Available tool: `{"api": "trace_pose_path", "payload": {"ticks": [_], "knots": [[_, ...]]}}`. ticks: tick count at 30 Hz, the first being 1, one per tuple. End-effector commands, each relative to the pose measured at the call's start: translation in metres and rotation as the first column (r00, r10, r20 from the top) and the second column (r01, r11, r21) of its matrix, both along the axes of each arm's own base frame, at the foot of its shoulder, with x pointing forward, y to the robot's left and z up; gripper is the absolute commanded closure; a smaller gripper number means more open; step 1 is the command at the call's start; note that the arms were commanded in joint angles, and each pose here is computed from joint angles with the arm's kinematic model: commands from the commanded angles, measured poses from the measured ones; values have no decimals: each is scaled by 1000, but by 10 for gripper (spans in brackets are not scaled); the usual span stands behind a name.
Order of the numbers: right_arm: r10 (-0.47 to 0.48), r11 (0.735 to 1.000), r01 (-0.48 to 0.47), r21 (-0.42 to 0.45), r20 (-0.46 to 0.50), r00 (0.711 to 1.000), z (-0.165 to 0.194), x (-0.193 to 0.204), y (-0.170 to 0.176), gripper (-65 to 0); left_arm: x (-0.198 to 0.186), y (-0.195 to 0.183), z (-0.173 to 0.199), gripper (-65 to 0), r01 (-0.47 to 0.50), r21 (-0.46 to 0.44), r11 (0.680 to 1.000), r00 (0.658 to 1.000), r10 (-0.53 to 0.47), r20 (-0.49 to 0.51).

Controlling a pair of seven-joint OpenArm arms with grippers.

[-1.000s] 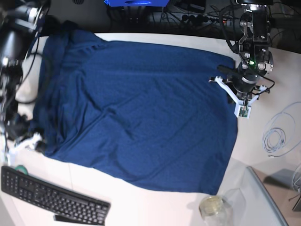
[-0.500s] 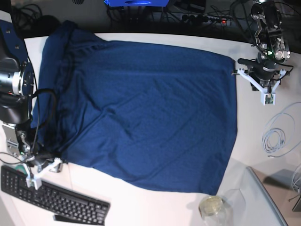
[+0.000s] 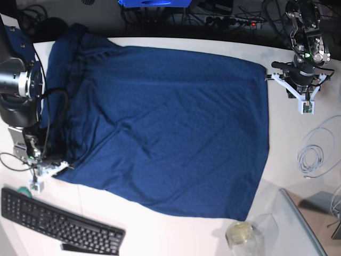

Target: Layout the t-shirt on the table in an organized manner, then fold the t-shirt properly

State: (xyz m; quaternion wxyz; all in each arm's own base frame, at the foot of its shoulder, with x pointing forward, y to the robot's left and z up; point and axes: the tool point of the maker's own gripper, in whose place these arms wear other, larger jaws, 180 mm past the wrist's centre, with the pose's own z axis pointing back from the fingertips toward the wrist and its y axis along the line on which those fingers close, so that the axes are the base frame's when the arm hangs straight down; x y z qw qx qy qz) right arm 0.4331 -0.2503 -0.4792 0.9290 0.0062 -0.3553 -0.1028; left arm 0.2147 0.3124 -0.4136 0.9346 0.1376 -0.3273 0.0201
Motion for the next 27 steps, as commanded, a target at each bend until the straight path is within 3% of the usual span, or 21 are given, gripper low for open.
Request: {"api": "trace_pose_path", "payload": {"ticks": [1,4,7,12,16,22,27], "knots": [[-2,1000,3,-7,65,998,22,22,-3,0,6,5,10,0,7,19,1000,999,-8,35],[18,1000,-18,1,76,997,29,26,0,-8,6,5,10,0,7,19,1000,999,-8,35],[130,990,-134,33,88,988,38,25,20,0,6,5,10,0,7,19,1000,999,-8,35],[269,963,-262,-67,154,951,81,-5,49,0,9,6,12,0,7,20,1000,999,-8,41],[356,933,-336,-125,201,913,116,-60,87,0,11,4,12,0,13,18,1000,999,-14,42],[449,891,-452,-31,197,872,115,-152,152,0,12,3,11,0,14,16,1000,999,-14,44],[437,887,-444,123,83,896,70,-208,181,-33,19,7,13,0,1,20,1000,999,-2,54]]}}
